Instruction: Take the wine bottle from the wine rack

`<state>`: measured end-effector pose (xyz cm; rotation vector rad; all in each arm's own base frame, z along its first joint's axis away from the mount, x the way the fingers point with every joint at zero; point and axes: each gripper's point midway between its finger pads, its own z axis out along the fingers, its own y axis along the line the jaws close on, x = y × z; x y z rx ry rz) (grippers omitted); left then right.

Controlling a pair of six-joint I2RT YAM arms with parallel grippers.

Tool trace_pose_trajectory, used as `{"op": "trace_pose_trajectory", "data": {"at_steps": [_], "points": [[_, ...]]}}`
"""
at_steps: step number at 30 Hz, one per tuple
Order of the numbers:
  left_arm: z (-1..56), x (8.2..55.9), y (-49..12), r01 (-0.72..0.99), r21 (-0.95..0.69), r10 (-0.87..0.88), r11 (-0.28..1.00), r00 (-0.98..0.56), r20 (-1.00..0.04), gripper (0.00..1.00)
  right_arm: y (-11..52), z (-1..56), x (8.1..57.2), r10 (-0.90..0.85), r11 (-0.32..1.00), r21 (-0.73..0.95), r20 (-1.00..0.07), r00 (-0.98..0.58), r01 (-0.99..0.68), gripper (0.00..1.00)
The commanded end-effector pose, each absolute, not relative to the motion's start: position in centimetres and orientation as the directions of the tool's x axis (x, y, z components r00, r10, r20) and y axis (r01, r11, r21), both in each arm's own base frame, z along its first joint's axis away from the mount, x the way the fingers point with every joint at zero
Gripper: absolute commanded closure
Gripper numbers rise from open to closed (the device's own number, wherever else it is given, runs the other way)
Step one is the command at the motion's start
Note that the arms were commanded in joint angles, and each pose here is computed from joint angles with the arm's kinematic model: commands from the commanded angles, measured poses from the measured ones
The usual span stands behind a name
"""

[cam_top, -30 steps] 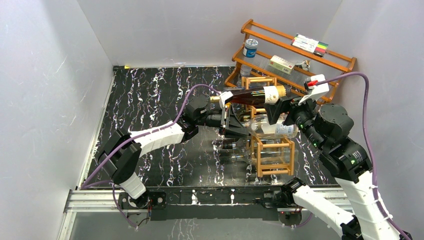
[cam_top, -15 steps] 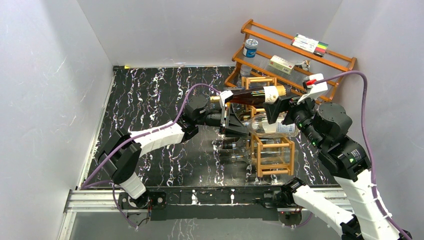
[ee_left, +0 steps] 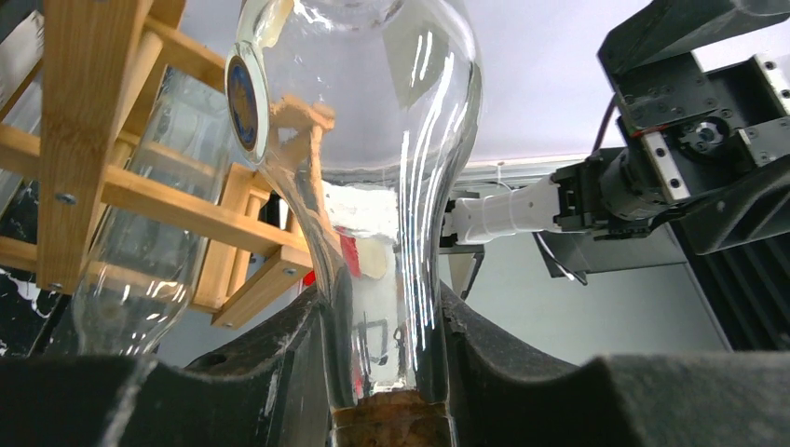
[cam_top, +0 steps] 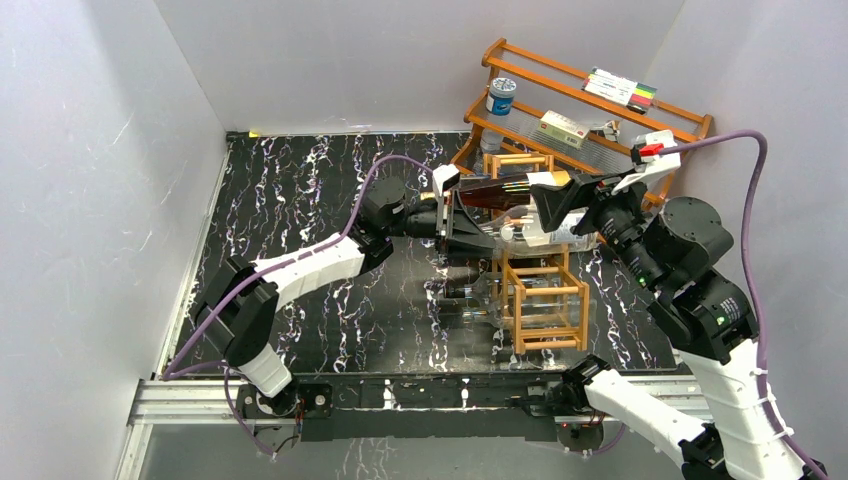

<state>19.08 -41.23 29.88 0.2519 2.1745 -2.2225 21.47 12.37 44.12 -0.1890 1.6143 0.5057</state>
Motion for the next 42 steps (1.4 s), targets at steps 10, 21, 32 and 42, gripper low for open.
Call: {"op": "trace_pose_trajectory", "data": {"at_steps": [10, 21, 32, 42], "points": [[46.4, 20.1, -34.9, 0.493, -0.809, -0.097, -0.320, -0.866, -0.490, 1.00, 11.8, 49.9, 20.7, 0.276, 0.867, 0.244, -0.961, 0.012, -0.435, 0.02], [47.9, 26.8, -27.7, 0.533, -0.819, -0.289, -0.211, -0.835, -0.469, 1.00, 11.8, 51.0, 21.0, 0.284, 0.868, 0.237, -0.958, 0.045, -0.436, 0.02], [45.2, 29.5, -19.7, 0.502, -0.861, -0.487, -0.077, -0.773, -0.407, 1.00, 15.4, 47.4, 24.2, 0.176, 0.856, 0.179, -0.983, -0.053, -0.485, 0.02], [40.0, 27.8, -16.8, 0.425, -0.904, -0.519, 0.044, -0.763, -0.385, 1.00, 18.4, 45.9, 25.8, 0.135, 0.817, 0.156, -0.988, -0.079, -0.555, 0.02]]}}
